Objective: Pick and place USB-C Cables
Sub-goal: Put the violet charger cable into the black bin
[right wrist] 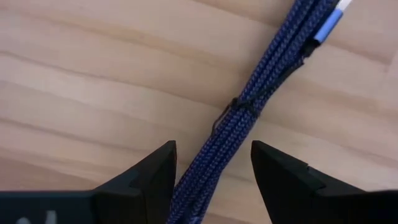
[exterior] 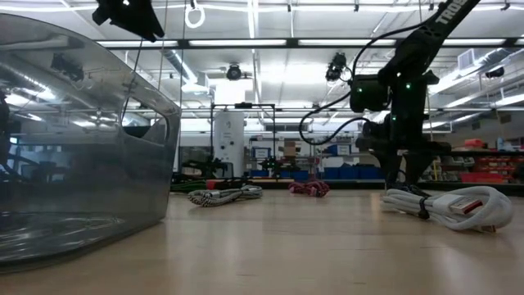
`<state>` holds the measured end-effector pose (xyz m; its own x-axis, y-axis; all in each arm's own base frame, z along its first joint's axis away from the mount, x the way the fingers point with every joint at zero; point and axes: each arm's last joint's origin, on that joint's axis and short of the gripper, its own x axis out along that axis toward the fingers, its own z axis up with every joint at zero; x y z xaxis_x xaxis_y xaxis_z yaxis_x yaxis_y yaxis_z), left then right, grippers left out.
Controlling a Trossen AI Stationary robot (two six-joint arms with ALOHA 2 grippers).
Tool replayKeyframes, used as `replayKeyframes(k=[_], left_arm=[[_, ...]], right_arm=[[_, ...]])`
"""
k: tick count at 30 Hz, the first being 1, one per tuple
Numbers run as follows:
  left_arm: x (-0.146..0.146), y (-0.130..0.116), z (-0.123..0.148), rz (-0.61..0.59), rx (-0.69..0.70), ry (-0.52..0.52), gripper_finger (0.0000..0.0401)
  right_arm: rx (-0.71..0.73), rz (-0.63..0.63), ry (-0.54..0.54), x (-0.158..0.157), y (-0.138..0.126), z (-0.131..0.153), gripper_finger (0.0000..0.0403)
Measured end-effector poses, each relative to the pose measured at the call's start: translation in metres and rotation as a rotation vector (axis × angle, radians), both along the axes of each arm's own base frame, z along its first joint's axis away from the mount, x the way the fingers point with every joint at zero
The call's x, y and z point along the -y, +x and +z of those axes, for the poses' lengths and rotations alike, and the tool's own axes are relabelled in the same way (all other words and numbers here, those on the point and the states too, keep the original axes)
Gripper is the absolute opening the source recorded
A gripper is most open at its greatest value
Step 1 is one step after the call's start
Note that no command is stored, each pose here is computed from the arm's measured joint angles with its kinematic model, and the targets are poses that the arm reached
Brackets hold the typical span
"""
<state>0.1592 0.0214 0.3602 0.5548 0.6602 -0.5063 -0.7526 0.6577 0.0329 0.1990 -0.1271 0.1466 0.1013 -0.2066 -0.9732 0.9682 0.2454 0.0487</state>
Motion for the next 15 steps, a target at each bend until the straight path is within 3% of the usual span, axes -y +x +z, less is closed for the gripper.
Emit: replayKeyframes(k=[8, 15], left_arm=[[0.0, -0.0003, -0.0003, 0.002, -0.001, -0.002, 0.016], [0.0, -0.0005, -0.0007, 0.003, -0.005, -0.003, 0.016]], right_arm=[[-0.01, -0.008, -0.009, 0.0027, -0.0022, 0.0001, 0.0162], [-0.016, 0.011, -0.012, 0.0027, -0.0022, 0.0001, 0.0036]])
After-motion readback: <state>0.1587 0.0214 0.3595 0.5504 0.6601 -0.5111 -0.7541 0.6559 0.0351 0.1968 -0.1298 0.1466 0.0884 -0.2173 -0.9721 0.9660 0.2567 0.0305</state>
